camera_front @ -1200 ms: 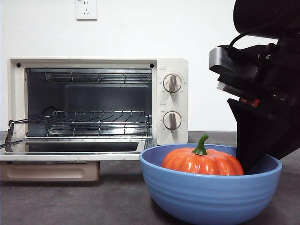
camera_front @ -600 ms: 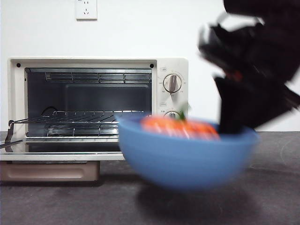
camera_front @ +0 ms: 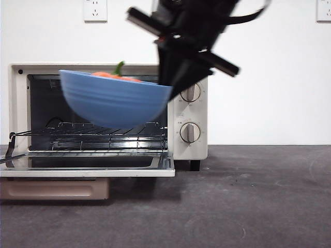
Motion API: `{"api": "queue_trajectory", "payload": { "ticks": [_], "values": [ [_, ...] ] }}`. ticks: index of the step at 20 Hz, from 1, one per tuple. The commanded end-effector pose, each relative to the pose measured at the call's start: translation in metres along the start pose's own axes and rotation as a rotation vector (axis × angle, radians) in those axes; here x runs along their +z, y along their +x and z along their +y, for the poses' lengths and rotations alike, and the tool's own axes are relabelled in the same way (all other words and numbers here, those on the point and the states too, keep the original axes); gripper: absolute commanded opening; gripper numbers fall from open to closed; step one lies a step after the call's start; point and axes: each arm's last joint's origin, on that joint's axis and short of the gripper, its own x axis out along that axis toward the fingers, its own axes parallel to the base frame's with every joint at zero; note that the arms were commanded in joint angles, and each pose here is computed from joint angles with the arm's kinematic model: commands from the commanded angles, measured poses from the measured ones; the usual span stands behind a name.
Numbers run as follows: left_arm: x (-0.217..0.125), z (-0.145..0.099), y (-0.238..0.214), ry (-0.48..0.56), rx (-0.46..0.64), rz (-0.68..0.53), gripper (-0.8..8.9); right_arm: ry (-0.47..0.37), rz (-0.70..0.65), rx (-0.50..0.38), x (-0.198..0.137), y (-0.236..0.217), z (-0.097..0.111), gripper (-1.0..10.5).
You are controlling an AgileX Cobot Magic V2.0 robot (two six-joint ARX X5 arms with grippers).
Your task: Place pumpkin in the steamer
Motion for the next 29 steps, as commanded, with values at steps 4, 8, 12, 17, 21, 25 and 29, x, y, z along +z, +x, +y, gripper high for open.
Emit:
{"api": "queue_trajectory", "payload": {
  "ticks": [4, 8, 12, 17, 21, 25, 29],
  "values": [
    [0.002, 0.000, 0.000, 0.021, -0.003, -0.005, 0.15, 0.107, -0.065, -0.034, 0.042, 0.020, 0.029, 0.1],
    [0.002, -0.001, 0.000, 0.022, -0.006, -0.003, 0.15, 0.236, -0.063, -0.078, 0.051, 0.040, 0.030, 0.1],
    [0.002, -0.002, 0.000, 0.030, -0.019, 0.001, 0.15, 0.340, -0.097, -0.134, 0.050, 0.050, 0.030, 0.1],
    [0.001, -0.004, 0.000, 0.043, -0.037, 0.008, 0.15, 0.435, -0.157, -0.161, 0.052, 0.050, 0.031, 0.1],
    [0.000, -0.006, 0.001, 0.046, -0.048, 0.024, 0.15, 0.499, -0.228, -0.185, 0.055, 0.049, 0.030, 0.1],
    [0.000, -0.006, 0.001, 0.046, -0.049, 0.024, 0.15, 0.560, -0.277, -0.205, 0.057, 0.051, 0.028, 0.1],
    [0.000, -0.006, 0.001, 0.046, -0.049, 0.024, 0.15, 0.607, -0.277, -0.213, 0.058, 0.056, 0.025, 0.1]
  ]
}}
